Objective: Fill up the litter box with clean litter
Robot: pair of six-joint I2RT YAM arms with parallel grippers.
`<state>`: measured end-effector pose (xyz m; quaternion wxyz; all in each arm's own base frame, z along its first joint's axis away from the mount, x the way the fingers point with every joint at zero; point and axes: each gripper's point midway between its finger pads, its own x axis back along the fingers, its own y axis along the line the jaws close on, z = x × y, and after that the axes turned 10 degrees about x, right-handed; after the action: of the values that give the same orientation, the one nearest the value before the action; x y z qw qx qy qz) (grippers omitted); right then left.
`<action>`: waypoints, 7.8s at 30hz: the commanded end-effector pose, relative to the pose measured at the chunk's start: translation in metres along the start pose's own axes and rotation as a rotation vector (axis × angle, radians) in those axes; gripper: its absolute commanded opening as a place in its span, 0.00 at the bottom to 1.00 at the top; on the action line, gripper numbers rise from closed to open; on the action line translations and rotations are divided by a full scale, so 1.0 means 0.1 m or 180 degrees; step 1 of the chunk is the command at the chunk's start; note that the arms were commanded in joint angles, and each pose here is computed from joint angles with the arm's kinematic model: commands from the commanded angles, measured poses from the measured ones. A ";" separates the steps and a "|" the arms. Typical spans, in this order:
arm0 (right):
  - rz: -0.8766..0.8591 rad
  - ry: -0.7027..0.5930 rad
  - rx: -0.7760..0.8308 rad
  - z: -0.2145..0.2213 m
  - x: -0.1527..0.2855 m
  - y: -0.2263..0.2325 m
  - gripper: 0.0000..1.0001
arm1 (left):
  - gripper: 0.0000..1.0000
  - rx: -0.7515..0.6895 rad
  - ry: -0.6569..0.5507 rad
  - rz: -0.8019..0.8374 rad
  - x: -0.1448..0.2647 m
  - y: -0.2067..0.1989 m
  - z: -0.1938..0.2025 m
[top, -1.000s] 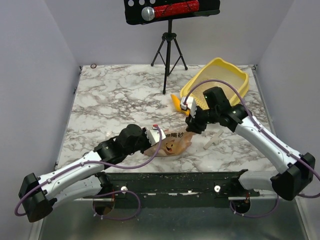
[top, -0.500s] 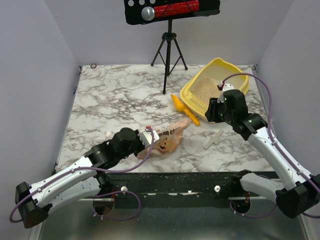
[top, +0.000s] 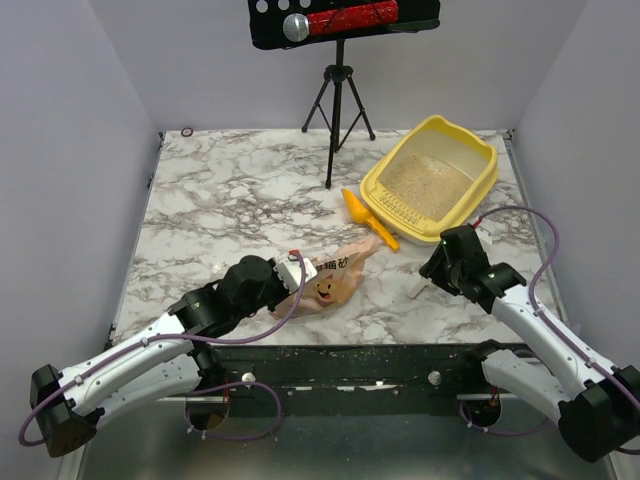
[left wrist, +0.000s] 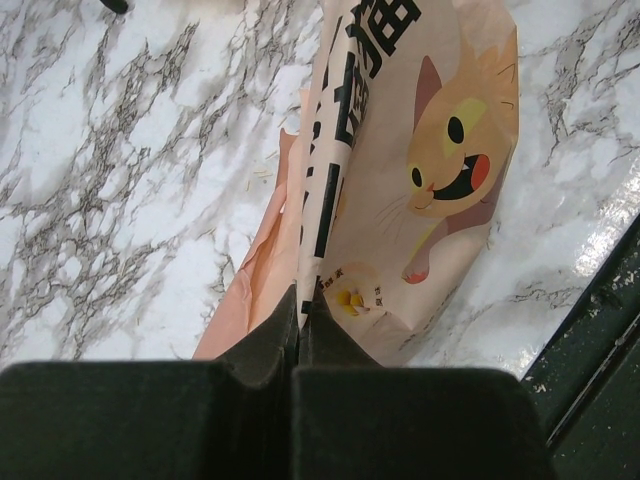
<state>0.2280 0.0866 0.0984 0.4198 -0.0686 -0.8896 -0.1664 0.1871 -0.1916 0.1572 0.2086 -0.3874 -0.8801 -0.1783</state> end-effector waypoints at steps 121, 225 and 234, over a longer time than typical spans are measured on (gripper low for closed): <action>-0.4388 -0.1202 0.2165 -0.81 2.26 2.31 0.00 | 0.57 0.2346 -0.1912 0.2537 0.49 0.02 -2.29; -0.3631 -0.1270 0.3792 -0.87 2.08 2.38 0.00 | 0.55 0.1115 -0.0722 0.0652 0.22 0.13 -0.94; -0.3498 -0.1093 0.4253 -0.83 1.89 2.32 0.00 | 0.54 0.0840 -0.0343 0.0539 0.10 0.03 -0.61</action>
<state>0.2264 0.2794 0.3581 0.0835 0.6047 -0.7704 0.1838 0.1952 -0.2249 0.2362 0.2136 -0.4653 -0.8585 0.0299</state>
